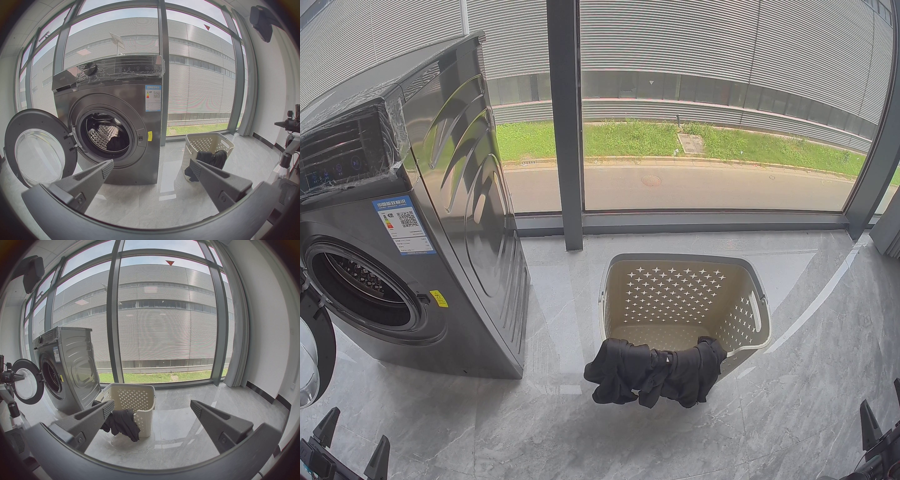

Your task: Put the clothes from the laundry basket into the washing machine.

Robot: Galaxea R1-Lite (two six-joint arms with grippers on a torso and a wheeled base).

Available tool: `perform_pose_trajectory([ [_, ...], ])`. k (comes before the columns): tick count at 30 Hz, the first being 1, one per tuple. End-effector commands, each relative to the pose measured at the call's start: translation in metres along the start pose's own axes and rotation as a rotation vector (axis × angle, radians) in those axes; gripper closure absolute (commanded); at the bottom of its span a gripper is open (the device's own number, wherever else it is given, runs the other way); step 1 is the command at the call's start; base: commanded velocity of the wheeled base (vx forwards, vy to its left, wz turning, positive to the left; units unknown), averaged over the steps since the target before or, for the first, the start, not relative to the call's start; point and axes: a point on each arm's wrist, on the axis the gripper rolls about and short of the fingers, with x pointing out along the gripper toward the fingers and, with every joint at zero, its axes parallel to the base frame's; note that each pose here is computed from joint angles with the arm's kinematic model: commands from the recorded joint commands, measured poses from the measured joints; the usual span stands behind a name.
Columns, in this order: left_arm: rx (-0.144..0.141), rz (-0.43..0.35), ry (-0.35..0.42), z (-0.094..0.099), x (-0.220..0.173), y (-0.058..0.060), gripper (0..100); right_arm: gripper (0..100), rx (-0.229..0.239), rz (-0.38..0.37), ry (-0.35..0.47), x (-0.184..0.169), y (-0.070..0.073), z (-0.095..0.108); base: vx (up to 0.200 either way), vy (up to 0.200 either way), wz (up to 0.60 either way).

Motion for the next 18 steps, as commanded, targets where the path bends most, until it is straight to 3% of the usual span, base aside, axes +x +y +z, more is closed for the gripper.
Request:
perform_pose_trajectory([
  [1,-0.001,-0.001,0.001,-0.005,0.000,0.000,0,0,0.002,0.029,-0.204,-0.019,0.001,0.057,0.000,0.000,0.00],
  [2,-0.001,0.001,0.000,-0.005,0.000,0.000,0,0,0.002,0.037,-0.196,-0.020,0.001,0.071,0.000,0.000,0.00],
  [4,0.000,0.001,0.000,-0.005,0.000,0.000,0,0,0.003,0.095,-0.092,-0.011,0.001,0.095,0.000,0.000,0.00],
  [6,0.000,0.001,0.000,-0.005,0.000,0.000,0,0,0.006,0.116,-0.063,-0.007,0.002,0.098,0.000,0.000,0.00],
  [7,-0.001,0.001,0.000,-0.005,0.000,0.000,0,0,0.007,0.205,0.032,0.010,0.003,0.104,0.000,0.000,0.00],
  [12,-0.001,0.001,0.001,-0.005,0.000,0.000,0,0,0.014,0.411,0.210,0.043,0.010,0.105,0.000,0.000,0.00],
  [13,-0.001,0.001,0.001,-0.005,0.000,0.000,0,0,0.014,0.411,0.210,0.043,0.010,0.105,0.000,0.000,0.00],
  [15,-0.001,-0.001,0.000,-0.005,0.000,0.000,0,0,0.013,0.429,0.305,0.071,0.014,0.107,0.000,0.000,0.00],
  [18,-0.001,-0.001,0.001,-0.005,0.000,0.000,0,0,0.008,0.450,0.351,0.095,0.019,0.106,0.000,0.000,0.00],
])
